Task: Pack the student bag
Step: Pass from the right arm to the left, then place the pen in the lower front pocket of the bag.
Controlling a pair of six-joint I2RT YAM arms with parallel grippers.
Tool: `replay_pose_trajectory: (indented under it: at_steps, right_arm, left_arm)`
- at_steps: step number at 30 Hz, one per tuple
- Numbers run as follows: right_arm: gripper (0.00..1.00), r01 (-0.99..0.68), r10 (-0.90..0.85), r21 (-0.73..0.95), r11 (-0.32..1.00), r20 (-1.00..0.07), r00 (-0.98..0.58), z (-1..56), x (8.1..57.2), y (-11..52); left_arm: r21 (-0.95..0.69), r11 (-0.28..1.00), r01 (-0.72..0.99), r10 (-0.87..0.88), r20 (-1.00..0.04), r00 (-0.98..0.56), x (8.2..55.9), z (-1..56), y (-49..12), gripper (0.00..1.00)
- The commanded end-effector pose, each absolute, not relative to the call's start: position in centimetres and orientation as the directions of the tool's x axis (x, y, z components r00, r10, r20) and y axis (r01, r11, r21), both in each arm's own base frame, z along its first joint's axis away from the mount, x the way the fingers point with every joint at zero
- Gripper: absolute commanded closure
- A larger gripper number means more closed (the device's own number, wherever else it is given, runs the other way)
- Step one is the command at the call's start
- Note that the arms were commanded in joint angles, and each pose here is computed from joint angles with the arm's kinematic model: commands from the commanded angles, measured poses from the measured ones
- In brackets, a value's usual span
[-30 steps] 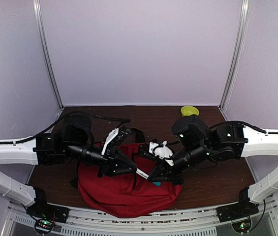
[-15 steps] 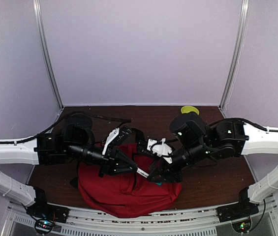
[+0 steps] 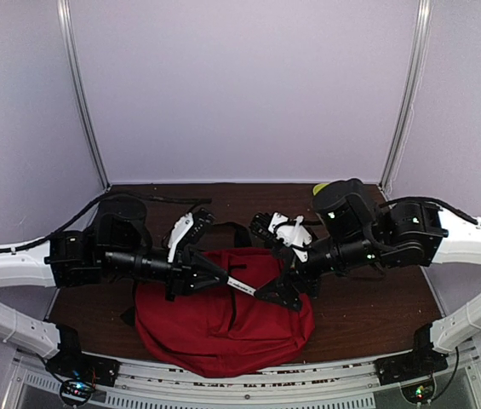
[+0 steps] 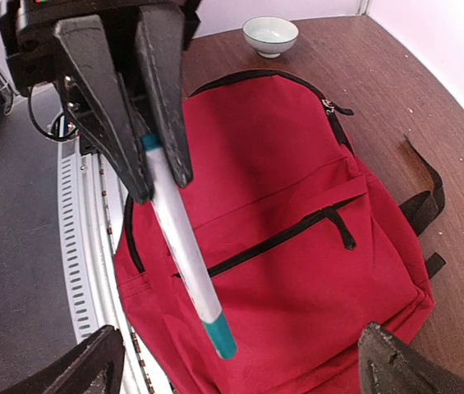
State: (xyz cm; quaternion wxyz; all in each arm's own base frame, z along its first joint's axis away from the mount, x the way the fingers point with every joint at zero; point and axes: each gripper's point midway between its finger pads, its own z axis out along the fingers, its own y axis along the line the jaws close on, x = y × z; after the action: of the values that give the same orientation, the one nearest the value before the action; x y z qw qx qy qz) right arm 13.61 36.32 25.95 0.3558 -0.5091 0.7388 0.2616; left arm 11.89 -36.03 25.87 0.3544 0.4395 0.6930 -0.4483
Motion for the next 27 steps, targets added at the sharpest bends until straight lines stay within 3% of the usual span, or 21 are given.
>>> replay_pose_trajectory:
  at_steps: [1, 10, 27]
  right_arm:
    - [0.00, -0.893, -0.533, -0.016, 0.450, -0.807, -0.254, 26.3, 15.8, 35.3]
    - [0.00, -0.807, -0.462, -0.044, 0.589, -0.837, -0.292, 27.1, 18.7, 33.5]
    - [0.00, -0.781, -0.446, -0.020, 0.624, -0.830, -0.334, 26.3, 19.6, 33.6]
  left_arm:
    - [-0.240, 0.378, 0.894, 0.272, -0.895, -0.355, 14.2, 25.4, -33.7, 1.00]
    - [-0.214, 0.486, 0.847, 0.312, -0.863, -0.397, 15.2, 22.8, -31.7, 1.00]
    - [-0.199, 0.546, 0.814, 0.345, -0.832, -0.435, 15.0, 20.3, -29.5, 1.00]
